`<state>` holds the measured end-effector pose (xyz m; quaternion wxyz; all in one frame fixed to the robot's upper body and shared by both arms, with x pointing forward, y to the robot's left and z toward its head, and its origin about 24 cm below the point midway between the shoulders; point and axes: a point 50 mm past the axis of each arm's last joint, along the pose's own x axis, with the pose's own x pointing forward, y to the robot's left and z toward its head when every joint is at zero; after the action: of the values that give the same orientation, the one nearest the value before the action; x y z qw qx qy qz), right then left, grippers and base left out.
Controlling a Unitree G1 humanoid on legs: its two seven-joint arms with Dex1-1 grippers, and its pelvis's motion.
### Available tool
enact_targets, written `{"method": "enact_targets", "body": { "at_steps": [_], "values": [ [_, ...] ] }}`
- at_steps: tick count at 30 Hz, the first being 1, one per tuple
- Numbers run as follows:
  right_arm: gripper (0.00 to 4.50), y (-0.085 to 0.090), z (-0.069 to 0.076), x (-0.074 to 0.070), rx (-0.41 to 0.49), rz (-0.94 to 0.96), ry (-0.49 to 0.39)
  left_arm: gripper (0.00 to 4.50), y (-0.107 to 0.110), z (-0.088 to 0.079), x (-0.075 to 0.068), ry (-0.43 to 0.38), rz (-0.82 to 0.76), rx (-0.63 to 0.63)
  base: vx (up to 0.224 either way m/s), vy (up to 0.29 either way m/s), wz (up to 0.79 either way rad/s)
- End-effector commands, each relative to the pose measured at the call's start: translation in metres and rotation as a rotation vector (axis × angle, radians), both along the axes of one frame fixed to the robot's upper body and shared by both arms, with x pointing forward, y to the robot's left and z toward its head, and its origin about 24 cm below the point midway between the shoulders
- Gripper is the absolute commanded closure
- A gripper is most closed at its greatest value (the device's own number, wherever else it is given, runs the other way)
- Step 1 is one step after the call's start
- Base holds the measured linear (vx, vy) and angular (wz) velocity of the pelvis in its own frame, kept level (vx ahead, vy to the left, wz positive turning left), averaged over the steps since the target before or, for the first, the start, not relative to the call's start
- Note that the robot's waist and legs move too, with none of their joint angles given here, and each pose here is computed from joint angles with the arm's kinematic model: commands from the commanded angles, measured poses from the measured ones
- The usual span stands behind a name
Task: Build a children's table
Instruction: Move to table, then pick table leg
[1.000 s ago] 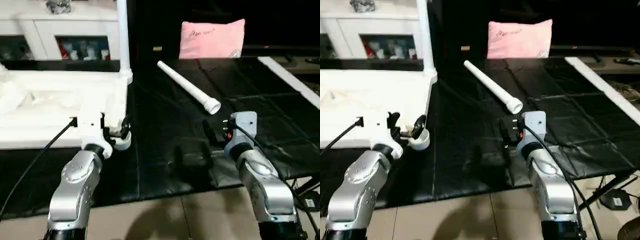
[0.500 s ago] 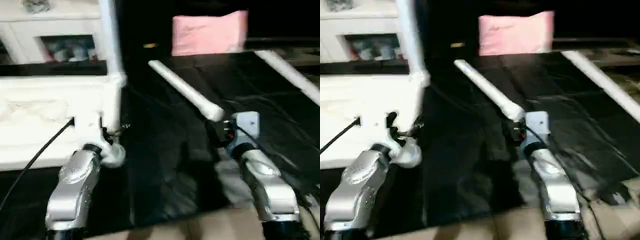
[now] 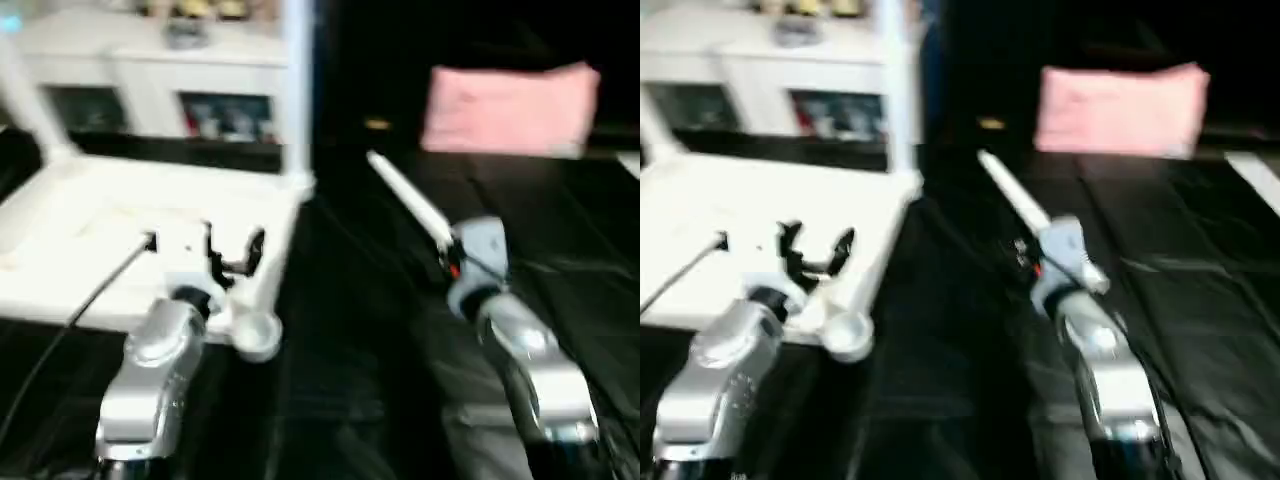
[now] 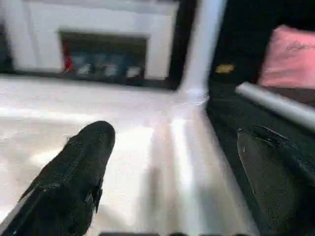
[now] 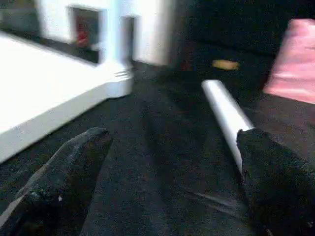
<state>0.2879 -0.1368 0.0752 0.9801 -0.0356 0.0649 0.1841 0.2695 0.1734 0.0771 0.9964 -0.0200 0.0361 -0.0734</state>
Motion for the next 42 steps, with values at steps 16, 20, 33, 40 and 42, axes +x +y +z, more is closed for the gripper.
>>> {"method": "enact_targets", "body": {
  "at_steps": [16,20,33,40,42],
  "values": [
    [0.0,-0.024,0.007,0.056,-0.153,-0.065,0.099,0.04,-0.001,0.008,0.006,0.004,-0.157,0.104,-0.048,-0.014,-0.02],
    [0.0,-0.028,0.012,0.077,-0.164,-0.084,0.116,0.04,0.0,0.009,0.001,0.029,-0.279,0.147,0.0,0.0,0.0],
    [0.0,-0.048,0.028,0.114,-0.231,-0.18,0.197,0.04,0.005,0.03,-0.039,0.184,-0.721,0.263,0.004,-0.002,0.0],
    [0.0,-0.063,0.025,0.114,-0.261,-0.221,0.24,0.04,0.005,0.039,-0.055,0.198,-0.726,0.259,0.0,0.0,0.0],
    [0.0,-0.066,0.025,0.114,-0.272,-0.227,0.244,0.04,0.007,0.042,-0.06,0.209,-0.723,0.258,0.0,0.0,0.0]
  ]
}}
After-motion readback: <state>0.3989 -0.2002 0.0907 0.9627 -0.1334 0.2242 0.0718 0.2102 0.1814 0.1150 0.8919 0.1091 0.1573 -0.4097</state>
